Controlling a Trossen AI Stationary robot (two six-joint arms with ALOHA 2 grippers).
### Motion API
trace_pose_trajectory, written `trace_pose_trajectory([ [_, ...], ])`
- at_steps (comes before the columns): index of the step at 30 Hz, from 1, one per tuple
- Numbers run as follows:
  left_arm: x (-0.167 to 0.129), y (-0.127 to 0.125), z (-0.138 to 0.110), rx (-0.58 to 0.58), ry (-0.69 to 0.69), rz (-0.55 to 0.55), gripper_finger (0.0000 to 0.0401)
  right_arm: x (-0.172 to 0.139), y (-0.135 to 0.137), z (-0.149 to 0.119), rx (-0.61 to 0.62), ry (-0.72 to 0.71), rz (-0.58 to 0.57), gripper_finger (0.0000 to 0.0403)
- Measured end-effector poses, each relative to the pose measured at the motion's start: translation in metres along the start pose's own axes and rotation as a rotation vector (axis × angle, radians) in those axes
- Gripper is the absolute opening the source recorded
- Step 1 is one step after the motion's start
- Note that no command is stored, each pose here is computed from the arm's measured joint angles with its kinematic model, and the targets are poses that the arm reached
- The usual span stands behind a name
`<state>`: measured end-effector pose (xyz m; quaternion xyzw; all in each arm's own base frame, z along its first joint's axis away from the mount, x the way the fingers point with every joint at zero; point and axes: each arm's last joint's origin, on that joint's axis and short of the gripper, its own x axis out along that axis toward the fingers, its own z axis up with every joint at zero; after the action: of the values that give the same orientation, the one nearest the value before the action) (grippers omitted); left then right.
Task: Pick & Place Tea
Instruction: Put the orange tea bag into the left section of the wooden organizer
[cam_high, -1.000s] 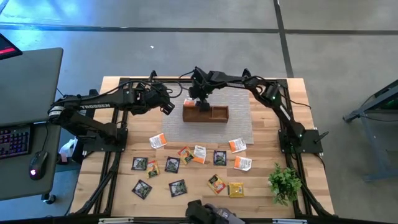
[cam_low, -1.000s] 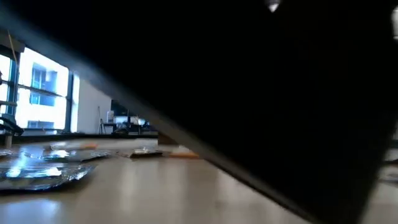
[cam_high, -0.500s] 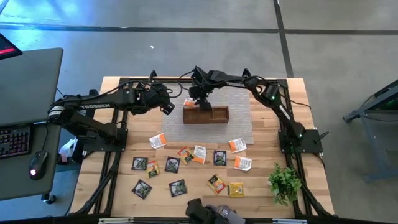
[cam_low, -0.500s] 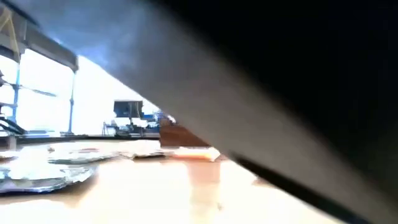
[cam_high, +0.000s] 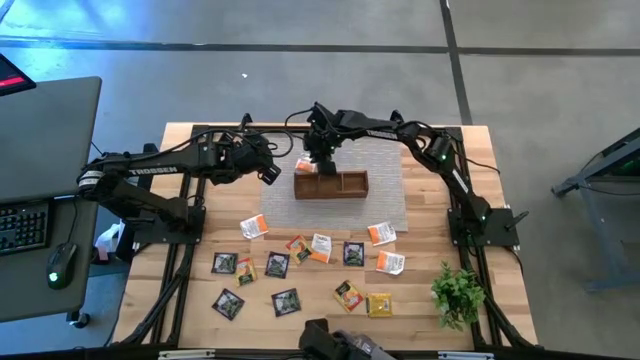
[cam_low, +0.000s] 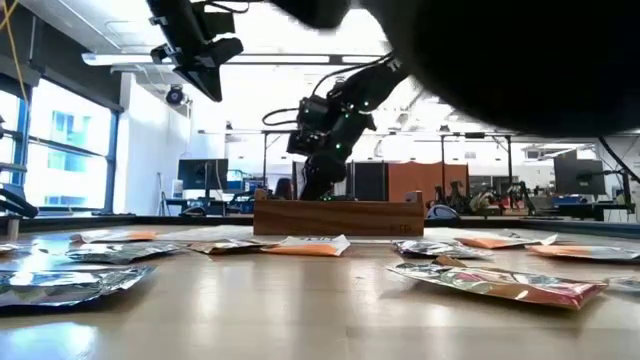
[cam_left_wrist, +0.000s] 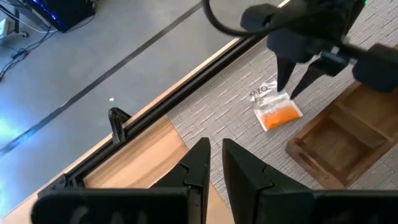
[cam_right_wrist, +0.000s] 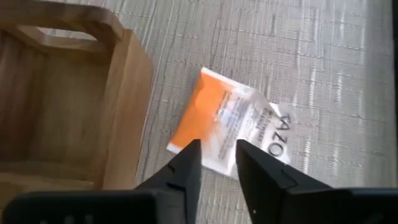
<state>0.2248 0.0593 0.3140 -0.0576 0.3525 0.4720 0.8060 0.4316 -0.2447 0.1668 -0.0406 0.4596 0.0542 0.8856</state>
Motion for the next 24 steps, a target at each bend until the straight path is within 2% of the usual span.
trace_pose_trajectory([
  [7,0.000,0.000,0.000,-0.006,0.000,0.000,0.0041,-0.010,-0.015,0.002,-0.033,-0.046,-0.113,0.0188],
  [9,0.000,0.000,0.000,-0.008,-0.001,0.000,0.0041,-0.010,-0.020,0.000,-0.023,-0.066,-0.108,0.0213],
  [12,0.000,0.000,0.001,-0.012,-0.005,-0.002,0.0041,-0.008,-0.026,-0.001,0.086,-0.164,-0.034,0.0240],
  [14,0.000,0.000,0.001,-0.012,-0.005,-0.003,0.0041,-0.003,-0.030,-0.002,0.173,-0.214,0.003,0.0247],
  [17,0.000,0.000,0.001,-0.013,-0.005,-0.003,0.0041,0.012,-0.034,-0.007,0.255,-0.226,-0.001,0.0249],
  [24,0.000,0.000,0.001,-0.012,-0.002,-0.008,0.0041,0.027,-0.029,-0.013,0.259,-0.185,0.010,0.0250],
])
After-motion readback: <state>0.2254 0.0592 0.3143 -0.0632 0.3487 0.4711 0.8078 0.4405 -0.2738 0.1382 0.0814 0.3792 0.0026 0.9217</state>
